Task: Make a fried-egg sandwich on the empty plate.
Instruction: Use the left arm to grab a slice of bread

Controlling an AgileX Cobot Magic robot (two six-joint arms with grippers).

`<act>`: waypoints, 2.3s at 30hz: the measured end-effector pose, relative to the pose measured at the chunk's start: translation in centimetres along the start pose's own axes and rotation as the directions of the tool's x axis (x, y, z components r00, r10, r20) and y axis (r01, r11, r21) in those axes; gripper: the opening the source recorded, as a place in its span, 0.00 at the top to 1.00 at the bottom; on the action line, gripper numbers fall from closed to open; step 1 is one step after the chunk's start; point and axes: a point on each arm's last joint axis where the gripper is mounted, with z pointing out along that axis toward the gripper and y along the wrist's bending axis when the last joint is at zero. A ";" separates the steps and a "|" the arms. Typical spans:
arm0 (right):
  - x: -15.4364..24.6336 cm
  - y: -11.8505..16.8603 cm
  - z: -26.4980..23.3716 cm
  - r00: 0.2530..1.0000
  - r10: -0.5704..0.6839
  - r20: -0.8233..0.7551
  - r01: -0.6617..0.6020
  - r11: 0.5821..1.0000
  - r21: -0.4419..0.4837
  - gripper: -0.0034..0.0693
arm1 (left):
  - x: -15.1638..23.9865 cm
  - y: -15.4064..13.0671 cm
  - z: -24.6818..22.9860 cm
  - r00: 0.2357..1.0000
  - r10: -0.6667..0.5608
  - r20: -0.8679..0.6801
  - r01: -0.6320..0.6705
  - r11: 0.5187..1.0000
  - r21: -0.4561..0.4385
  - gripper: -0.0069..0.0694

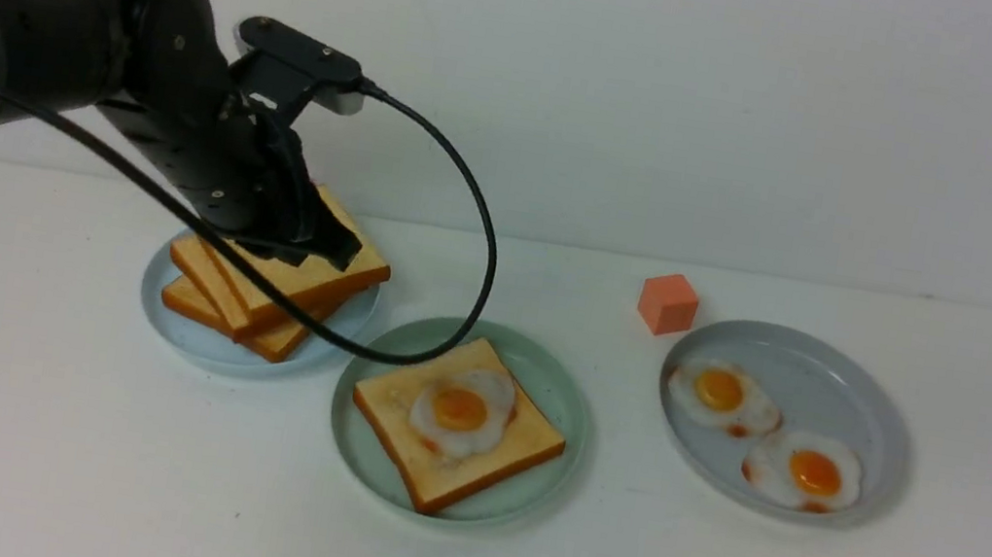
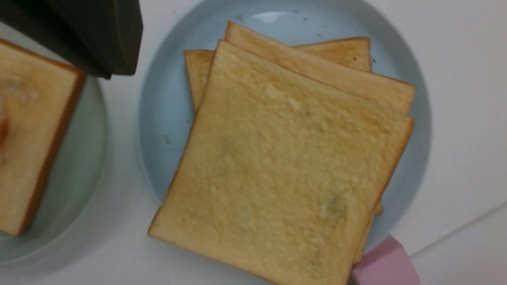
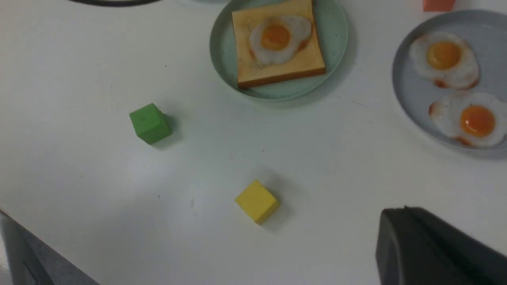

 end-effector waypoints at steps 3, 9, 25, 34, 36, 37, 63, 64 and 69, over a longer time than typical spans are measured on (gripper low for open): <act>0.0 0.0 0.1 1.000 0.000 0.000 0.000 1.000 0.001 0.94 | 0.2 0.1 1.0 0.998 0.062 -0.015 -0.062 0.998 -0.004 0.78; -0.1 -0.2 0.1 1.000 -0.008 0.013 0.007 1.000 0.016 0.94 | 0.3 0.2 2.8 0.994 0.107 -0.008 -0.107 0.994 -0.013 0.47; 1.8 -0.8 2.5 0.998 0.017 -0.059 -0.016 1.000 0.021 0.94 | 0.2 -1.2 4.7 0.963 0.265 -0.045 -0.269 0.958 -0.100 0.23; 1.7 -0.8 2.5 0.998 0.016 -0.053 -0.014 1.000 0.024 0.93 | -0.7 -4.1 4.2 0.985 0.168 -0.041 -0.172 0.940 -0.295 0.40; 1.7 -0.8 2.5 0.999 0.016 -0.050 -0.014 1.000 0.024 0.93 | -0.9 -4.0 4.3 0.986 0.165 -0.025 -0.165 0.937 -0.308 0.40; 1.7 -0.8 2.5 0.999 0.016 -0.050 -0.014 1.000 0.024 0.93 | -0.9 -4.0 4.3 0.986 0.164 -0.025 -0.163 0.937 -0.308 0.40; 1.6 -0.8 2.5 0.999 0.015 -0.046 -0.014 1.000 0.025 0.91 | 0.5 -4.7 9.1 0.893 0.435 -0.117 -0.451 0.855 -0.257 0.29; 1.6 -0.8 2.5 0.999 0.015 -0.046 -0.014 1.000 0.025 0.91 | 0.6 -4.7 9.2 0.892 0.437 -0.119 -0.453 0.854 -0.256 0.29; 1.6 -0.8 2.5 0.999 0.017 -0.046 -0.016 1.000 0.023 0.91 | 1.0 -4.8 10.1 0.877 0.460 -0.140 -0.480 0.840 -0.252 0.35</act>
